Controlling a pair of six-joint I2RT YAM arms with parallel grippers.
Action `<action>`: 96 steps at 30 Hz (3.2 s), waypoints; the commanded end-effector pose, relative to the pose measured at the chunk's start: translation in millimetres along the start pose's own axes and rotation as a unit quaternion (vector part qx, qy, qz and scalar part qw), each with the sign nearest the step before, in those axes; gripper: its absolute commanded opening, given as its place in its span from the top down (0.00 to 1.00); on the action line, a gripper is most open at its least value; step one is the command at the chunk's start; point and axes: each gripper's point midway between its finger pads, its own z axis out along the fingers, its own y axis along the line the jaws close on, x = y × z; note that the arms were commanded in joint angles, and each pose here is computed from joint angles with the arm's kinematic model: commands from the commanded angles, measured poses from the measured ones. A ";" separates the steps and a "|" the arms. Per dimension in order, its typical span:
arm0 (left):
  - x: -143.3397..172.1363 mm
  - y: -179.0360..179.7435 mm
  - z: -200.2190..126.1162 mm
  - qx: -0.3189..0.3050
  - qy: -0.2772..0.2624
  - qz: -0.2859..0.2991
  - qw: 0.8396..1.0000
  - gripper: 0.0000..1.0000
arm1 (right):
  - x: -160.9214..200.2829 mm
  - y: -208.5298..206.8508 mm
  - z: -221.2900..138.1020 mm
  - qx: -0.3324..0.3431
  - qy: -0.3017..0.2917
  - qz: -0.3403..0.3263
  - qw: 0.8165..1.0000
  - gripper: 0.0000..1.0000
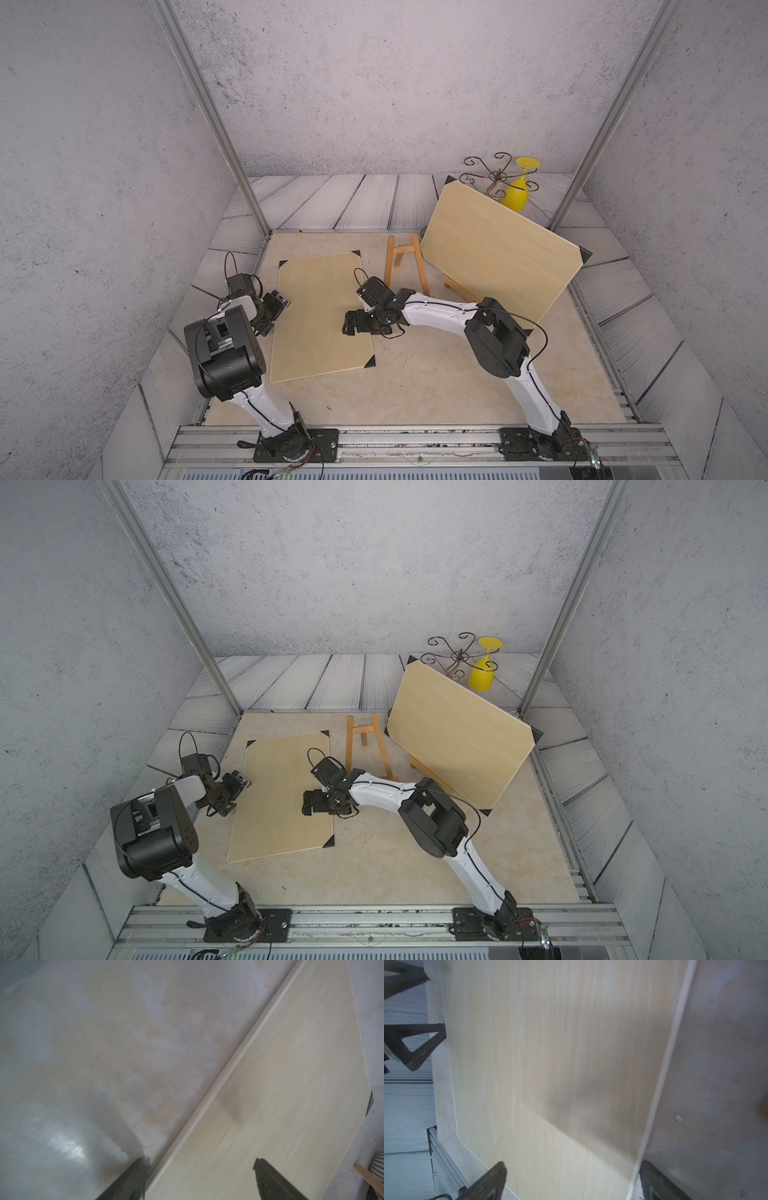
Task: Assemble the easel
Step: Pick up the drawing board from the center of the board.
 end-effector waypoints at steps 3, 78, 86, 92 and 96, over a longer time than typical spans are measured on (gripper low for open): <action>65.7 26.8 18.1 -0.031 0.118 -0.017 0.992 0.15 | 12.2 14.7 2.8 -0.046 0.020 0.006 0.999 0.01; 116.4 28.6 -2.5 0.037 0.180 -0.078 0.980 0.18 | 20.2 98.5 -61.2 -0.334 -0.003 0.053 0.941 0.01; 117.8 27.3 -5.0 0.044 0.181 -0.079 0.979 0.18 | 19.9 103.6 -75.5 -0.338 -0.014 0.033 0.940 0.01; 116.0 30.7 -7.7 0.036 0.175 -0.078 0.981 0.18 | 19.1 99.7 -83.6 -0.306 -0.029 0.012 0.952 0.01; 111.2 31.6 -8.9 0.032 0.168 -0.082 0.982 0.18 | 20.8 92.5 -79.5 -0.286 -0.025 0.019 0.958 0.08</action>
